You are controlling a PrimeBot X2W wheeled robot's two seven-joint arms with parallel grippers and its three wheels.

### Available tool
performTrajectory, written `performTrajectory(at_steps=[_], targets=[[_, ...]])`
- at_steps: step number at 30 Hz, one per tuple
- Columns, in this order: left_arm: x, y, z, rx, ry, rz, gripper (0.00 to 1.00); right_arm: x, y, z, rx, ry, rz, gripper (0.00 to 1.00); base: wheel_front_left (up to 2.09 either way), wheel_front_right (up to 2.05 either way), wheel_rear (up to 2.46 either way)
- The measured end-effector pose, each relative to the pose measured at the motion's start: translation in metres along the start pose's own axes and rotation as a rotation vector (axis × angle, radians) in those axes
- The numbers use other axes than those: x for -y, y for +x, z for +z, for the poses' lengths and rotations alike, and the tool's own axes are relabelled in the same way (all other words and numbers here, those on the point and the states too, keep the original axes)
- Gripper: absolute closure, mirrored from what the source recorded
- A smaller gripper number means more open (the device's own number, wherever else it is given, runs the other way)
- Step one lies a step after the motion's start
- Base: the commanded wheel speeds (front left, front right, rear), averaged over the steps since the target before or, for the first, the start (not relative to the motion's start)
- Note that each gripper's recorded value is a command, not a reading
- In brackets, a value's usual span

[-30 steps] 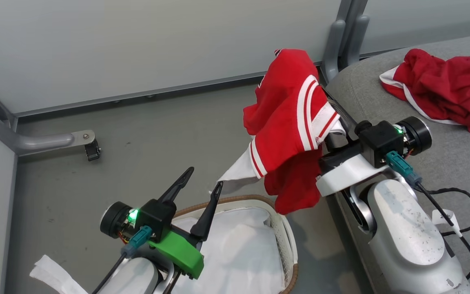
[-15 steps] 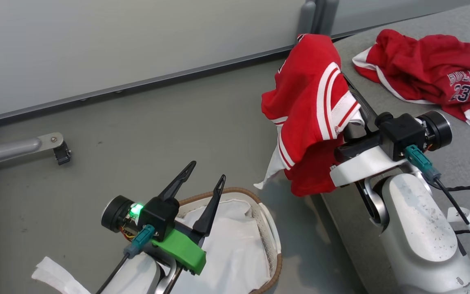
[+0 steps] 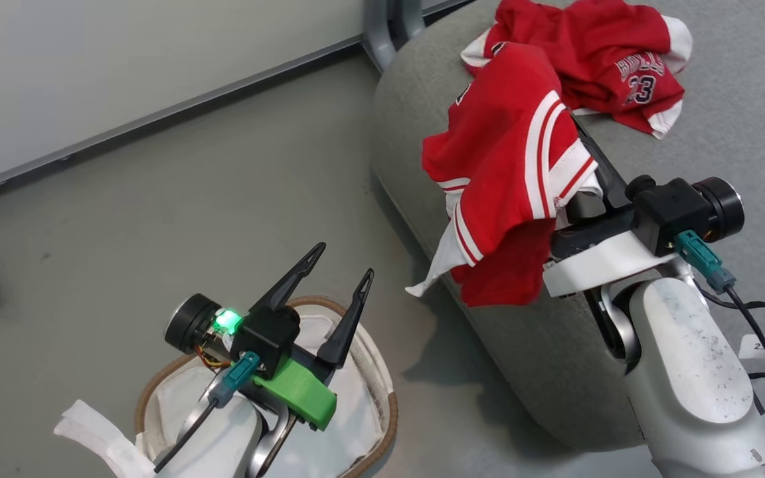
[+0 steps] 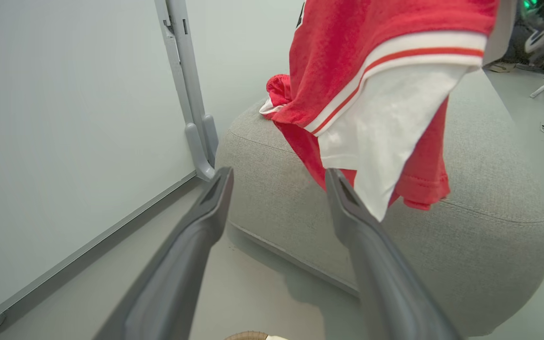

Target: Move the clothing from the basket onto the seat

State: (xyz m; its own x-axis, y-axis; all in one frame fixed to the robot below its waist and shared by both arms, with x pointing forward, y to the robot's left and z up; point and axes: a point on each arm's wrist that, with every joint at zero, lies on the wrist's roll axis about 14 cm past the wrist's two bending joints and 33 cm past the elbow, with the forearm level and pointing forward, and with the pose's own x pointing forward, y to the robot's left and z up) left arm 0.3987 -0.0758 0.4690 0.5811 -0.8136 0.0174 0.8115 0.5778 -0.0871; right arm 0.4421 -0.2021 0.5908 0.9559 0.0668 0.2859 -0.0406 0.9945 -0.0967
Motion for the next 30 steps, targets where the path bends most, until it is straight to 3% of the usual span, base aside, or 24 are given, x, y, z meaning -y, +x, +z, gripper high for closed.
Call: performTrajectory(at_steps=[8, 16, 22, 30], targets=[[0.024, 0.026, -0.012, -0.003, -0.028, -0.113, 0.00, 0.043, -0.027, -0.016, -0.074, -0.047, -0.119, 1.00, 0.00, 0.00, 0.00], [0.036, 0.032, -0.017, 0.003, -0.049, -0.161, 0.00, 0.055, -0.031, -0.035, -0.130, -0.058, -0.153, 1.00, 0.00, 0.00, 0.00], [0.026, 0.032, -0.013, 0.024, -0.038, -0.142, 0.00, 0.052, 0.011, -0.025, -0.075, -0.114, -0.112, 1.00, 0.00, 0.00, 0.00], [0.000, 0.023, -0.024, 0.004, -0.031, -0.078, 0.00, 0.077, 0.101, 0.029, 0.098, -0.283, -0.113, 1.00, 0.00, 0.00, 0.00]])
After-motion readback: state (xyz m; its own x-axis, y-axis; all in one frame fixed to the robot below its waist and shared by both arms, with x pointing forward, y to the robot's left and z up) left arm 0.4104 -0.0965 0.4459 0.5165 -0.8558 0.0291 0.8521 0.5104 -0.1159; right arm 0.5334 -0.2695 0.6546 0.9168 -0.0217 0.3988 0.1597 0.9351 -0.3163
